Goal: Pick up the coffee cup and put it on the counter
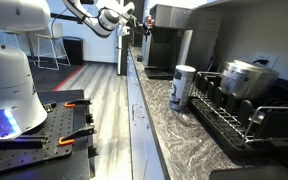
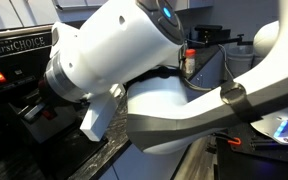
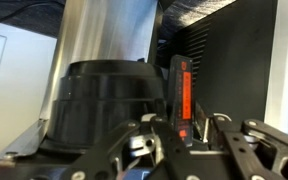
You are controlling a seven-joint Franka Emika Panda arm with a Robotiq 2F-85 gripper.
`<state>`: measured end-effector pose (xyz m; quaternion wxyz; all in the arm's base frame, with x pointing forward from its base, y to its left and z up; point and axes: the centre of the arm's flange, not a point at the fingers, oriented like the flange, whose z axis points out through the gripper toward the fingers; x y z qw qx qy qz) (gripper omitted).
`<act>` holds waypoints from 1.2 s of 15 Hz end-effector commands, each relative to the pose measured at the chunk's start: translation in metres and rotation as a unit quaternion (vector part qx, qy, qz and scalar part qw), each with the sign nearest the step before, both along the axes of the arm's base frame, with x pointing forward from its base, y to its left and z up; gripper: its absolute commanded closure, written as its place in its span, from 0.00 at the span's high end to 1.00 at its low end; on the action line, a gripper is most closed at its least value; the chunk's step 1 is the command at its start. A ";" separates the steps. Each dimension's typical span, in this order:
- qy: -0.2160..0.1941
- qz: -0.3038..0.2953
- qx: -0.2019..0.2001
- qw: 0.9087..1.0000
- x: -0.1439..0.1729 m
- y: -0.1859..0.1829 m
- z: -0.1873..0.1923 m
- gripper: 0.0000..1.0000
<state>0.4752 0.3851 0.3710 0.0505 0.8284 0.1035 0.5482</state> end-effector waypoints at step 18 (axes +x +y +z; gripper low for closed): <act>0.005 0.031 -0.007 0.999 0.020 -0.006 -0.007 0.07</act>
